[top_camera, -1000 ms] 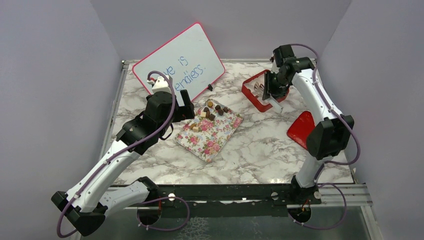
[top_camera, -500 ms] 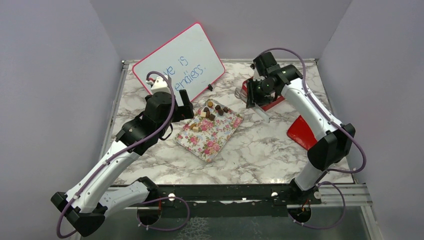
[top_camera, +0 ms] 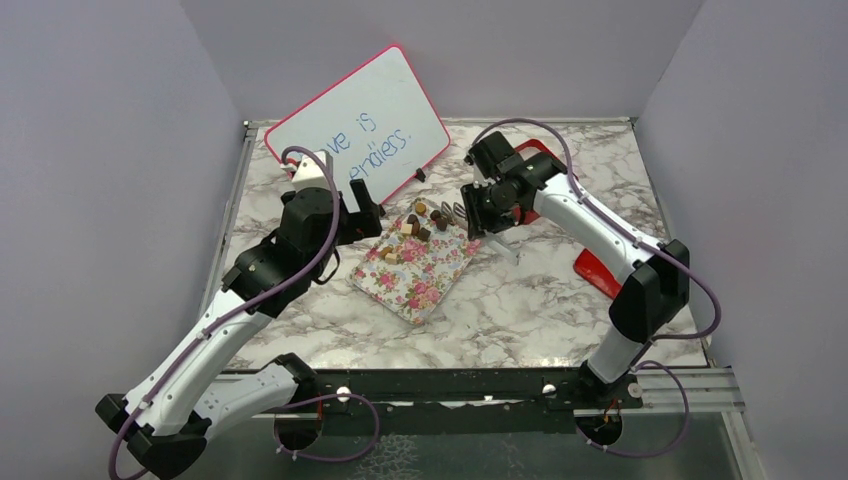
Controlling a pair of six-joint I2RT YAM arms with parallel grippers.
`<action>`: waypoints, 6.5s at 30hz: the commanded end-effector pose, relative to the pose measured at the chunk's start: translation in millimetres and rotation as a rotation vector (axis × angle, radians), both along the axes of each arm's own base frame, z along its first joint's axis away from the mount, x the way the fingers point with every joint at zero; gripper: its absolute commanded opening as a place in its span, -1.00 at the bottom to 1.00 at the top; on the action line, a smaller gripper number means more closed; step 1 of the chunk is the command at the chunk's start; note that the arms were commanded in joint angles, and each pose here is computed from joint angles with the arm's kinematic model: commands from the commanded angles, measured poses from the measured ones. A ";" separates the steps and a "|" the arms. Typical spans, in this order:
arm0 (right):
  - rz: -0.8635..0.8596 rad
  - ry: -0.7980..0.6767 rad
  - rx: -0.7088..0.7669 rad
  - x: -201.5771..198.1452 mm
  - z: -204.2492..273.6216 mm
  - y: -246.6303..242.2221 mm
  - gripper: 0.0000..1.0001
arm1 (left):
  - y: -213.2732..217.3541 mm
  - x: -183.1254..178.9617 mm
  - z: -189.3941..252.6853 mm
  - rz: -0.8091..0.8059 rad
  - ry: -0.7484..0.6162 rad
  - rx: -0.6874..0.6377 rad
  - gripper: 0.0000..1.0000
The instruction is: Pack the chocolate
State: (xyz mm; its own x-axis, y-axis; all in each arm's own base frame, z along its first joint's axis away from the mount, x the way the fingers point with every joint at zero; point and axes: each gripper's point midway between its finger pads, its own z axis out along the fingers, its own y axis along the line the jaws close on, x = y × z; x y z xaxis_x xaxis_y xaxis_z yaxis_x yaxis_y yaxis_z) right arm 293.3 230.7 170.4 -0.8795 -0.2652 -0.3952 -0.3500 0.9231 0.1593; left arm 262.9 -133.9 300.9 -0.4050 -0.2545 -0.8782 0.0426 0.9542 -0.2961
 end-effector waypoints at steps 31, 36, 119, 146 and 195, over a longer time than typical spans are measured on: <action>0.115 -0.042 -0.206 31.9 -50.4 27.2 -0.23 | 19.8 -1.4 12.3 0.074 -0.067 0.001 0.98; 0.116 -0.045 -0.277 25.5 -50.1 19.2 -0.34 | 21.1 -2.0 10.7 0.081 -0.066 -0.003 0.98; -0.358 0.051 -0.231 60.6 1.7 -142.3 -0.29 | 1.1 3.5 -7.5 0.018 -0.012 -0.010 0.98; -0.382 0.066 -0.230 48.5 12.9 -145.1 -0.16 | 4.3 -1.4 -3.0 0.020 -0.027 -0.032 0.98; -0.540 0.245 -0.134 -82.3 -112.5 -126.3 -0.08 | -12.1 1.9 -20.5 -0.036 0.034 -0.021 0.98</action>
